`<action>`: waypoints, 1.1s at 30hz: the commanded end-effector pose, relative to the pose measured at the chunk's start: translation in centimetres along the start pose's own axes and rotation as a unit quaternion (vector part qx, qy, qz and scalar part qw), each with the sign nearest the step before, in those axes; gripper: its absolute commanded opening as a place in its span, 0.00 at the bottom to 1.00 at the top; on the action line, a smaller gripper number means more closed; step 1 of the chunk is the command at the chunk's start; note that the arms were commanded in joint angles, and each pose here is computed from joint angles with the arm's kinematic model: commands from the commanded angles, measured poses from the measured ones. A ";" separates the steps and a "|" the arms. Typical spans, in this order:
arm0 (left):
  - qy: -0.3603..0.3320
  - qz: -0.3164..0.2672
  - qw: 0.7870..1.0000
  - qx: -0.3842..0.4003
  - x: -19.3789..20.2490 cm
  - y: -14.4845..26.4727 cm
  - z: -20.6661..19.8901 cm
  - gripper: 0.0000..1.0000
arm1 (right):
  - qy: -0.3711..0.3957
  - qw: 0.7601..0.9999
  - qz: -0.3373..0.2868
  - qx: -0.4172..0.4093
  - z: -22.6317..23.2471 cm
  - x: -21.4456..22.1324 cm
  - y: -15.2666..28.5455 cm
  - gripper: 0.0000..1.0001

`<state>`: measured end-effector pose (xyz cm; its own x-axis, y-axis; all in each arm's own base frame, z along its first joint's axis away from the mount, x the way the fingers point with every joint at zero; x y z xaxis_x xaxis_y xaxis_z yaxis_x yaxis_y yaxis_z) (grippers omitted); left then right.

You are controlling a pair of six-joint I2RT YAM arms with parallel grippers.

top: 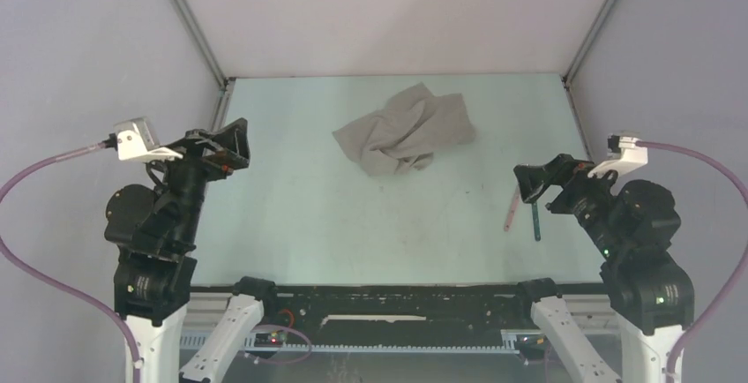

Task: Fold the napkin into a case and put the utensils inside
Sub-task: Move the crumpled napkin to the center of the board.

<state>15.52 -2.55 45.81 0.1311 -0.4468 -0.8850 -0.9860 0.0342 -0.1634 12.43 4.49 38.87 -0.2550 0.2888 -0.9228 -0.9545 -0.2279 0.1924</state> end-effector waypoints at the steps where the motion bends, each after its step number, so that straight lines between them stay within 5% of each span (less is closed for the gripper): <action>1: -0.022 0.053 0.998 -0.008 2.4 -0.6 0.7 1.00 | -0.017 0.999 0.046 0.011 -0.6 2.0 -2.9 1.00; 9: 0.012 0.208 0.978 0.006 12.3 -3.5 2.1 1.00 | -0.012 0.992 0.129 -0.007 -0.1 6.0 -14.6 1.00; 15: 0.097 0.287 0.953 0.005 19.6 -7.4 2.7 1.00 | -0.090 0.977 0.180 -0.073 -1.3 8.2 -25.6 0.97; 21: 0.101 0.303 0.946 -0.056 23.8 -14.2 4.8 1.00 | -0.139 0.959 0.230 -0.086 -4.6 10.2 -34.7 0.87; 29: 0.094 0.364 0.917 -0.134 31.8 -22.3 9.0 0.88 | -0.126 0.957 0.260 0.016 -10.9 10.7 -45.0 0.78; 33: 0.096 0.387 0.908 -0.128 34.7 -24.0 9.3 1.00 | -0.135 0.946 0.293 0.041 -12.3 12.7 -47.9 0.75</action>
<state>42.58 -9.80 14.12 -0.6336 -0.5191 -0.5737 -0.7395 0.1883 0.6463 56.02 8.16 16.26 -0.7087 0.3665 -0.6029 -0.7051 -0.3993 0.5860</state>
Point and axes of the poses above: each gripper's point midway between its finger pads, its own y axis back along the fingers, its own z axis along the line the jaws close on, x = y × z, the point moved 5 cm from there along y, back along the fingers, and after that the axes turned 3 degrees about y, right-handed, at the moved point
